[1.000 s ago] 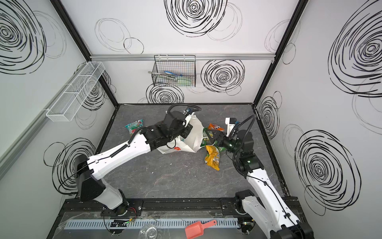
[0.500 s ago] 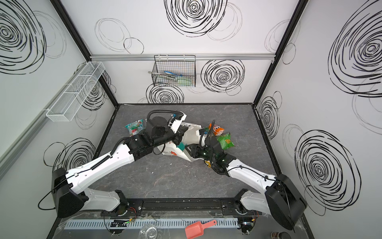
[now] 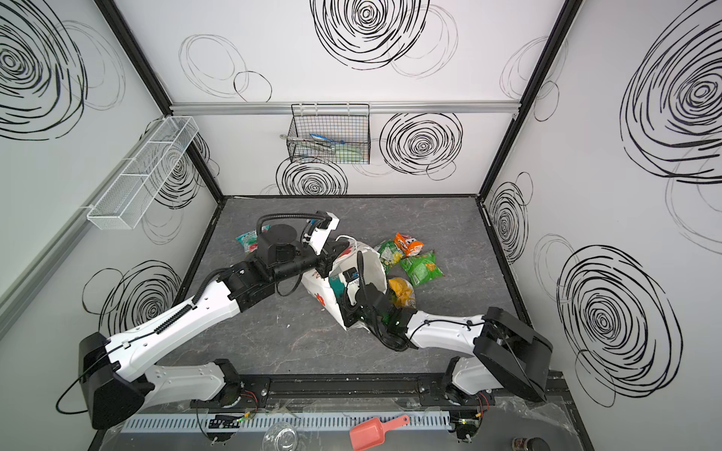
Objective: Take the snacks out of the paper bag
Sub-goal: Pick up the snack from the paper bag.
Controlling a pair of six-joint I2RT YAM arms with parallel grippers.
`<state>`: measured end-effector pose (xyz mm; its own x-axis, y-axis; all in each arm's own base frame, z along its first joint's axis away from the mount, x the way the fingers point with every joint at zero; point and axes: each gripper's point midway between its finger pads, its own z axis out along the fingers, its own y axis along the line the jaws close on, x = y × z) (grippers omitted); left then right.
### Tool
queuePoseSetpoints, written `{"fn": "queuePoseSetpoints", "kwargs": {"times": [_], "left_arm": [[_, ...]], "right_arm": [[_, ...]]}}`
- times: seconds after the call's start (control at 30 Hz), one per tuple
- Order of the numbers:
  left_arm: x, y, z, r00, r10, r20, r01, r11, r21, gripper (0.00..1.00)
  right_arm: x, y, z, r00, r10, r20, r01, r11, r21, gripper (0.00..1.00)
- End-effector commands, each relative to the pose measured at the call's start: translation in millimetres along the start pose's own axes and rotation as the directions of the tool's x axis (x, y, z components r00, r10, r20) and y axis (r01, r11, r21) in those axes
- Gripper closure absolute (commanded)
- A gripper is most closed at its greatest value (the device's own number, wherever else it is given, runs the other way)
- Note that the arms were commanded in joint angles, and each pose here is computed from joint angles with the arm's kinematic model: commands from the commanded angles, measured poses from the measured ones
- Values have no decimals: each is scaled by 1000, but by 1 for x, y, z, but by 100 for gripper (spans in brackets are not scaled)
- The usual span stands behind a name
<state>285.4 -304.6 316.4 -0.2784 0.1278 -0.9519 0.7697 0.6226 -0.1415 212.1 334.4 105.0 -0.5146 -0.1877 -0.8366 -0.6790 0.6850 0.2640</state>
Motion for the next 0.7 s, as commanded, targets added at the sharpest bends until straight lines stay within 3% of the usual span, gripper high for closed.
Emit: {"fn": "queuePoseSetpoints", "kwargs": {"times": [0.0,0.1,0.27,0.47,0.67], "left_arm": [[-33,-12,-15,992,-15,128,7,998,61,100],[-32,-18,-21,990,-42,135,29,995,97,100],[-25,-22,-28,989,-72,126,58,992,116,100],[-19,-30,-24,990,-89,110,73,987,141,100],[-25,-37,-17,986,-118,114,101,984,145,100]], "right_arm": [[10,-11,8,997,-63,-32,65,995,70,56],[5,-11,8,998,-51,-39,55,995,85,50],[-26,-20,-10,997,21,69,-28,995,99,41],[-62,-41,-19,962,253,106,-255,967,10,39],[-63,-39,-4,943,322,79,-321,947,-18,38]]}}
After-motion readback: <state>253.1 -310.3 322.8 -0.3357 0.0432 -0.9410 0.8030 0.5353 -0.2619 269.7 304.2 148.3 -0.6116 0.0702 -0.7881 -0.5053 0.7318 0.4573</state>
